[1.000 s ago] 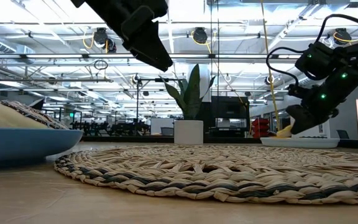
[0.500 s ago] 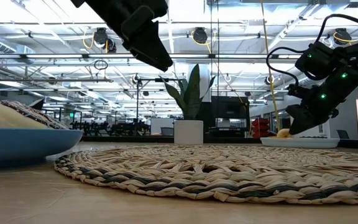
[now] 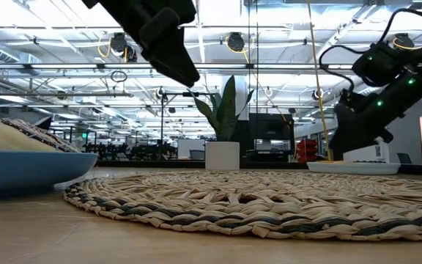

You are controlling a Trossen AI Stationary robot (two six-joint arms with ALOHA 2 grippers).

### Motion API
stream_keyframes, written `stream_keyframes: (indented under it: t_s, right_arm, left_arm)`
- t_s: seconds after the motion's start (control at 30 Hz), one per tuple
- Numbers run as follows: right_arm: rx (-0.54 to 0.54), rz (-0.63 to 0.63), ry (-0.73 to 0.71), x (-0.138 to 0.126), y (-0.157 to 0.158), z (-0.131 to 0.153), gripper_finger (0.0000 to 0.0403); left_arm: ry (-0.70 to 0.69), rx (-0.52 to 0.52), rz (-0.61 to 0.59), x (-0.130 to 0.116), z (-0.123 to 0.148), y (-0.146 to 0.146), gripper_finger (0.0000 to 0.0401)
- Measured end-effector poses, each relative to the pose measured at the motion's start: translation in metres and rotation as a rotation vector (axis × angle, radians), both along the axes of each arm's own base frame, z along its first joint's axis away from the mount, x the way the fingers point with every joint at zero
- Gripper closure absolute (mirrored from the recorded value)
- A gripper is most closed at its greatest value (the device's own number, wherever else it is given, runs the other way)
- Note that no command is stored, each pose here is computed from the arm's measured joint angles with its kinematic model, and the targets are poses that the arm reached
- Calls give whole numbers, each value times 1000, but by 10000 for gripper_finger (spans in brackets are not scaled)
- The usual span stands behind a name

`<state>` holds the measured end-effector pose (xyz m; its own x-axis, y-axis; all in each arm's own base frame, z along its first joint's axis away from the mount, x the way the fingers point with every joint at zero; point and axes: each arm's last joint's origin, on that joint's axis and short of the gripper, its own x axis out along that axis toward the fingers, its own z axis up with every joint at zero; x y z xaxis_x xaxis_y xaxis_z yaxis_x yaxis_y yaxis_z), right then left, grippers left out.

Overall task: Pick & Place donuts
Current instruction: Return to Home Position

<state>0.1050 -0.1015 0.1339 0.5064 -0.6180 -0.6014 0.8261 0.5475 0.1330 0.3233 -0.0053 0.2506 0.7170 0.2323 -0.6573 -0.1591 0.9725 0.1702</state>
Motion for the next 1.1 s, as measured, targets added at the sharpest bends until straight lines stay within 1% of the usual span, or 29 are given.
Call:
stream_keyframes:
  t_s: [0.07,0.13,0.17,0.27,0.3,0.37,0.4,0.43,0.47,0.53,0.6,0.67,0.73,0.8,0.87,0.93,0.97,1.07,1.1]
  right_arm:
    - [38,61,-80,1,3,4,192]
    - [64,135,-158,3,5,9,194]
    - [71,174,-197,3,7,12,195]
    - [66,305,-323,5,11,23,196]
    - [65,343,-363,5,13,27,196]
    - [40,456,-443,5,17,36,195]
    - [24,517,-485,5,19,42,195]
    - [10,575,-524,4,22,47,195]
    - [-6,628,-565,3,26,52,196]
    - [-58,722,-652,1,31,65,197]
    - [-116,787,-714,-3,38,75,197]
    - [-185,819,-755,-7,44,83,195]
    - [-263,863,-768,-11,51,87,195]
    - [-318,895,-772,-15,56,89,196]
    - [-351,913,-776,-18,60,85,198]
    - [-394,914,-780,-19,63,81,199]
    - [-406,912,-776,-20,63,75,199]
    - [-404,857,-746,-19,62,56,197]
    - [-428,833,-753,-20,62,56,196]
  left_arm:
    - [-11,-14,10,-3,4,0,27]
    - [-48,-36,-10,-4,10,-2,24]
    - [-76,-48,-40,-4,15,-3,23]
    - [-123,-84,-154,-14,28,-9,24]
    - [-186,-98,-197,-14,34,-11,25]
    - [-236,-103,-249,-28,38,-12,28]
    - [-236,-109,-262,-37,35,-12,30]
    - [-279,-107,-264,-42,35,-12,31]
    - [-318,-107,-262,-51,32,-11,31]
    - [-330,-111,-228,-73,18,-9,30]
    - [-413,-108,-191,-90,8,-7,26]
    - [-443,-126,-146,-111,-10,-4,23]
    - [-521,-153,-131,-128,-20,-4,20]
    - [-532,-182,-126,-146,-34,-3,21]
    - [-578,-209,-123,-160,-41,-4,23]
    - [-581,-216,-126,-173,-52,-4,27]
    - [-616,-219,-136,-177,-53,-5,28]
    - [-662,-211,-144,-191,-61,-6,31]
    - [-683,-213,-151,-194,-62,-7,31]
